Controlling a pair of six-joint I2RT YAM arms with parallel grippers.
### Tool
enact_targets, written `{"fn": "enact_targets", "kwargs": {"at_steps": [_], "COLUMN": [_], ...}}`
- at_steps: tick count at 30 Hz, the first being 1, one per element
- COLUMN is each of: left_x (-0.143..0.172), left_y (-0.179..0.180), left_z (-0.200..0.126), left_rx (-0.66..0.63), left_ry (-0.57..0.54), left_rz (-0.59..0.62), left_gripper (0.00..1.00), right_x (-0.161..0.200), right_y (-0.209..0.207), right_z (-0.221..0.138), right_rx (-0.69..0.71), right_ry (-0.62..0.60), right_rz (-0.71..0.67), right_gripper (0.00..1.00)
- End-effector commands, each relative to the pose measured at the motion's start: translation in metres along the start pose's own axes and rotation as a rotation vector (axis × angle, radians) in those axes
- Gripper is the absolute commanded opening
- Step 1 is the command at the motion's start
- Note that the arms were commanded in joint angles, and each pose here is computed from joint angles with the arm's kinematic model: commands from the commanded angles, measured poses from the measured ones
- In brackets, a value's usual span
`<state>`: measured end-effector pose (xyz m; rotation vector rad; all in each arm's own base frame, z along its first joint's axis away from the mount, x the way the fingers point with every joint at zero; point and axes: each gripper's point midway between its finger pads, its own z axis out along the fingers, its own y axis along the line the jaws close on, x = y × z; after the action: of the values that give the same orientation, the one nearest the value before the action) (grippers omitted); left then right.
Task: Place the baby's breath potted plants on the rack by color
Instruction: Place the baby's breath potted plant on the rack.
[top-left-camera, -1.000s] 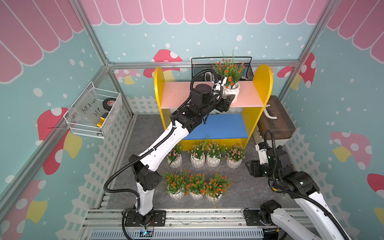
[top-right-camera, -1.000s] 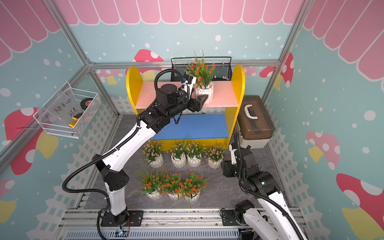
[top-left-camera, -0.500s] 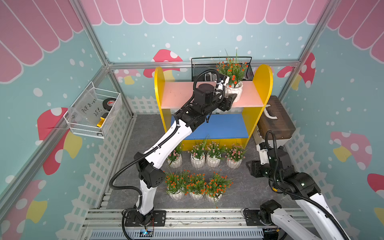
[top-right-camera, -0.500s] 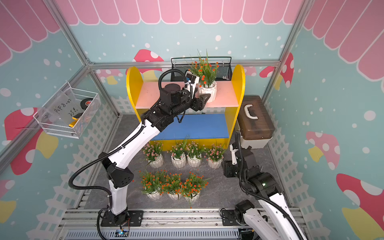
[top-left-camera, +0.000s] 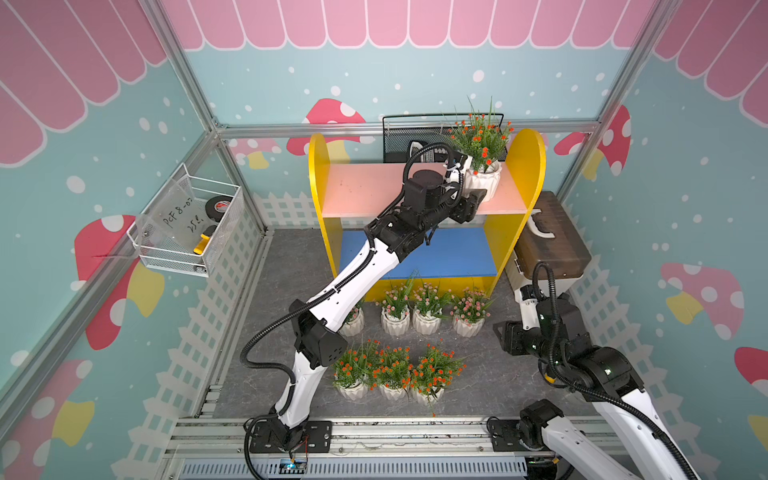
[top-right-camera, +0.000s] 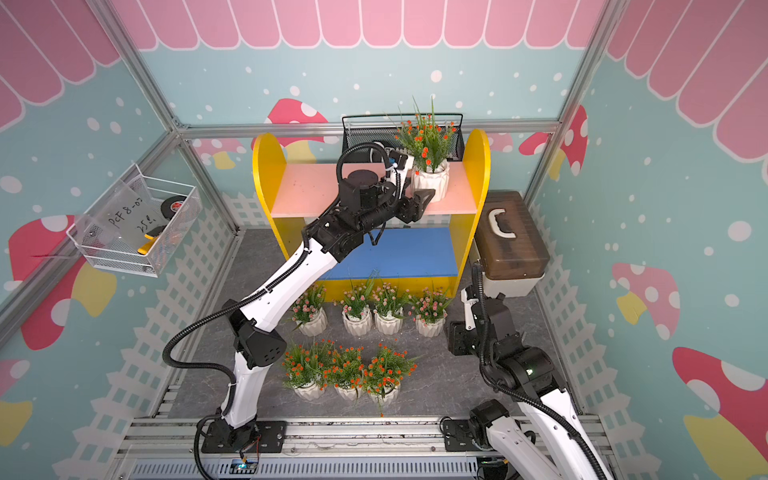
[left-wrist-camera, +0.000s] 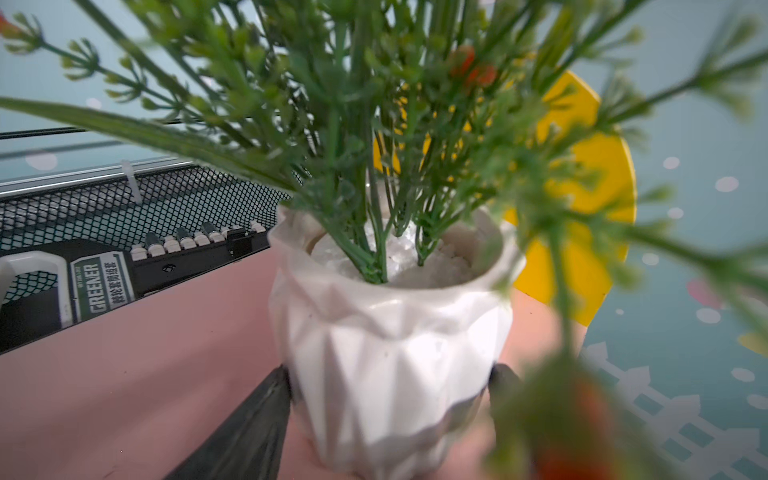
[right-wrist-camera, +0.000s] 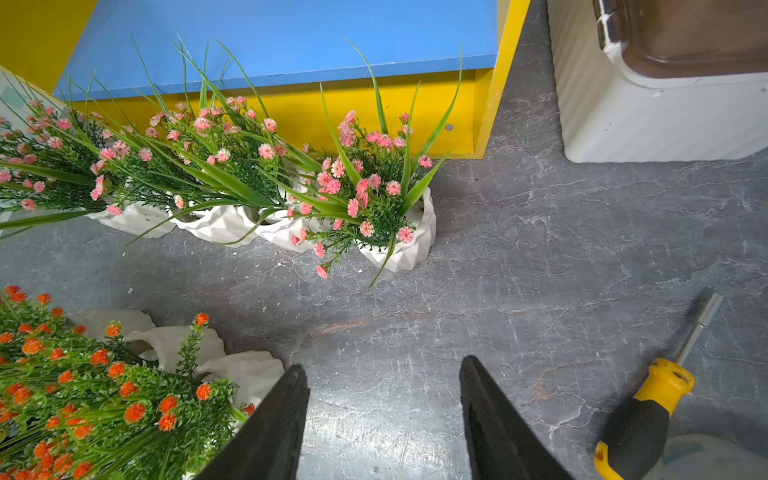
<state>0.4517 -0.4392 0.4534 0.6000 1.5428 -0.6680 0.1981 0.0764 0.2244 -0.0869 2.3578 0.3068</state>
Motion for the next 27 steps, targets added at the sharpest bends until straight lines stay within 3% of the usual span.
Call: {"fn": "enact_targets", "kwargs": {"at_steps": [1, 27], "left_x": [0.004, 0.003], "left_y": [-0.018, -0.041], "left_z": [0.006, 0.025], "left_rx": [0.055, 0.129], "left_ry": [0.004, -0.058], "left_rz": [-0.018, -0.068], "left_gripper": [0.73, 0.73], "right_x": [0.001, 0.0], "right_y": [-0.003, -0.001], "right_z": [0.001, -0.001], "right_rx": [0.01, 0.001], "right_ry": [-0.005, -0.013], "right_rz": [0.01, 0.009], "right_gripper": [0.58, 0.58]}}
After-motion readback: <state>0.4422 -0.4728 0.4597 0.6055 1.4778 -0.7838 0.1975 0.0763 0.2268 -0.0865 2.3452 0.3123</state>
